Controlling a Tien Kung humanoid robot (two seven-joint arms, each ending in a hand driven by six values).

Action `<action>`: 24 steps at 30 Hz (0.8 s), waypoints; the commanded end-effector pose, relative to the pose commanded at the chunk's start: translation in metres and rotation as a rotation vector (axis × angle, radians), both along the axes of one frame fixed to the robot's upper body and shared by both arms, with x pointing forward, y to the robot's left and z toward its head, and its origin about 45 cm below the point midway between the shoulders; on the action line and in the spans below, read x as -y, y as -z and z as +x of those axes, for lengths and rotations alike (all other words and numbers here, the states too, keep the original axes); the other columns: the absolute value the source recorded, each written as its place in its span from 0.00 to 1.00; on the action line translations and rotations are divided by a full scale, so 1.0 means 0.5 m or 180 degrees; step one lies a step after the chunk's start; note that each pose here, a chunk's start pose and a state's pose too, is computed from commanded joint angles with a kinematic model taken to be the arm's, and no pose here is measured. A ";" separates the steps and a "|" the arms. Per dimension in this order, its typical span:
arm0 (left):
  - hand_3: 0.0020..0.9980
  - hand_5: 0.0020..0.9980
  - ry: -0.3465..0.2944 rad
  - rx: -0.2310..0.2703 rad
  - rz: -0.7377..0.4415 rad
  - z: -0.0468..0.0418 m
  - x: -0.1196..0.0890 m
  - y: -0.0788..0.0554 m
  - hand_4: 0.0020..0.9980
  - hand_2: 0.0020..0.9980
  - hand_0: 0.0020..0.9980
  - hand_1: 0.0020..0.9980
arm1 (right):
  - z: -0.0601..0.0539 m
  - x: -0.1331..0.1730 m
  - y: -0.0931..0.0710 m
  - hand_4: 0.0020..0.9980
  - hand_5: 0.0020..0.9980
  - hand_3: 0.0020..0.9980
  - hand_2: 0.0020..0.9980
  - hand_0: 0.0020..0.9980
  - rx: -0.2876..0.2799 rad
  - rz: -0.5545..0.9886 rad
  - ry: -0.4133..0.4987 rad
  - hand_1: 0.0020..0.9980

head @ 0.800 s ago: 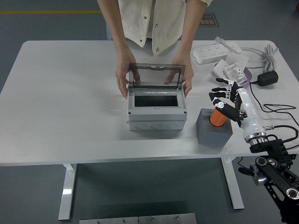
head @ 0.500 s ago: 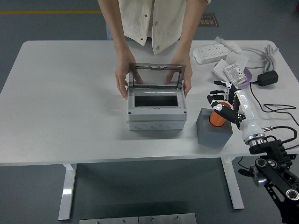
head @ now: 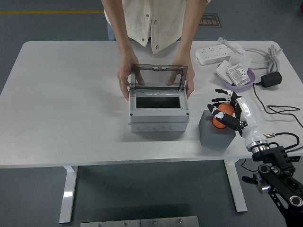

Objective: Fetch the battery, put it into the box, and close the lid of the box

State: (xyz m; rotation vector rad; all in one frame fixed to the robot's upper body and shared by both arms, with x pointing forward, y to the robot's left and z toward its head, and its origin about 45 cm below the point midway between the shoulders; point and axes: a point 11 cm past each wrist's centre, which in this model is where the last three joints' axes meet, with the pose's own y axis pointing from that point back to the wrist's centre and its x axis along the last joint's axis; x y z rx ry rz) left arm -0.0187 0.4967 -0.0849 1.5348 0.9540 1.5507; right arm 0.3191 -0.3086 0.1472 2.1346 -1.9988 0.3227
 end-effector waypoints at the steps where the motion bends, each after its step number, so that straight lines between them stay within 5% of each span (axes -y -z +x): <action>1: 0.59 0.34 0.0001 0.0000 0.0002 0.000 0.000 0.000 0.59 0.61 0.65 0.71 | -0.001 -0.001 0.002 0.80 0.19 0.71 0.56 0.62 -0.0010 -0.0002 -0.0003 0.56; 22: 0.59 0.33 0.0020 0.0032 0.0045 0.003 -0.004 -0.002 0.58 0.61 0.65 0.72 | -0.011 0.002 0.024 0.77 0.19 0.68 0.54 0.58 -0.0095 0.0014 0.0056 0.54; 23: 0.59 0.32 0.0020 0.0034 0.0049 0.003 -0.004 -0.002 0.58 0.61 0.65 0.72 | -0.012 0.002 0.024 0.69 0.20 0.59 0.50 0.45 -0.0095 0.0014 0.0063 0.49; 24: 0.59 0.32 0.0021 0.0036 0.0053 0.004 -0.005 -0.002 0.58 0.61 0.65 0.72 | -0.012 0.003 0.025 0.69 0.20 0.59 0.50 0.45 -0.0094 0.0015 0.0069 0.49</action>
